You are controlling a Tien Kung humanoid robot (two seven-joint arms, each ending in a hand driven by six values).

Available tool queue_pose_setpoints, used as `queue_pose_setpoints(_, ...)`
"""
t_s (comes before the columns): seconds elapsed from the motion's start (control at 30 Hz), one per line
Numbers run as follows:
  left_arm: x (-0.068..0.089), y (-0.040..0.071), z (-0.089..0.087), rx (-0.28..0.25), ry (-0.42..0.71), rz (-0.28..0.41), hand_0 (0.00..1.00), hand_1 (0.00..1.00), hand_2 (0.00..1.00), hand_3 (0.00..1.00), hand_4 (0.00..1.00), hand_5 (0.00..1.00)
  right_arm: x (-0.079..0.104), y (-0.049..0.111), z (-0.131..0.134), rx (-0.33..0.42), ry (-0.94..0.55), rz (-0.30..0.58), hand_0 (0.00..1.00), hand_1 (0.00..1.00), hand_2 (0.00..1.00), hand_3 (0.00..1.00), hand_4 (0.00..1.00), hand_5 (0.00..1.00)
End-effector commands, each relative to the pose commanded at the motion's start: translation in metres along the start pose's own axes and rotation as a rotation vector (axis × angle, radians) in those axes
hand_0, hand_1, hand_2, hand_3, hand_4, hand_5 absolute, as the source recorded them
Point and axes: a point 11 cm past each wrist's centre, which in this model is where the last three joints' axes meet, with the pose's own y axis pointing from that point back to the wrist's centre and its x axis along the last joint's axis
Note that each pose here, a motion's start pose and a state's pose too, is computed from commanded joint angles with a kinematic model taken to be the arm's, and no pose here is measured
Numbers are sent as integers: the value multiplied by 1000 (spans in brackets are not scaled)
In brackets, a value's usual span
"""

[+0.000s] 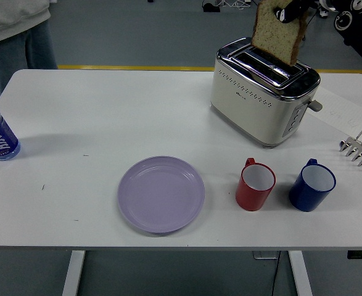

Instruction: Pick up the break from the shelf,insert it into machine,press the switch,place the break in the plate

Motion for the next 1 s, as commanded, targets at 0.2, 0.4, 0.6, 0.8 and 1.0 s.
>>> queue_pose_setpoints(0.2,0,0,2,-3,1,1,641,494,484,557,374,826,-2,-4,-3,1,2,9,2,81,359,464,468,2)
queue_pose_setpoints(0.4,0,1,3,-6,3,1,640,495,480,557,372,824,-5,-7,-5,0,8,13,2,79,359,463,470,2)
queue_pose_setpoints(0.6,0,1,5,-8,3,2,640,494,483,556,374,823,-10,-10,-1,-12,9,17,2,80,359,463,472,2)
queue_pose_setpoints(0.8,0,1,5,-8,3,2,641,493,477,556,373,821,-17,-14,5,-31,2,15,2,78,359,464,475,2)
queue_pose_setpoints(1.0,-1,1,6,-10,3,1,641,492,475,556,372,820,-24,-16,4,-32,-3,8,2,76,359,465,476,2)
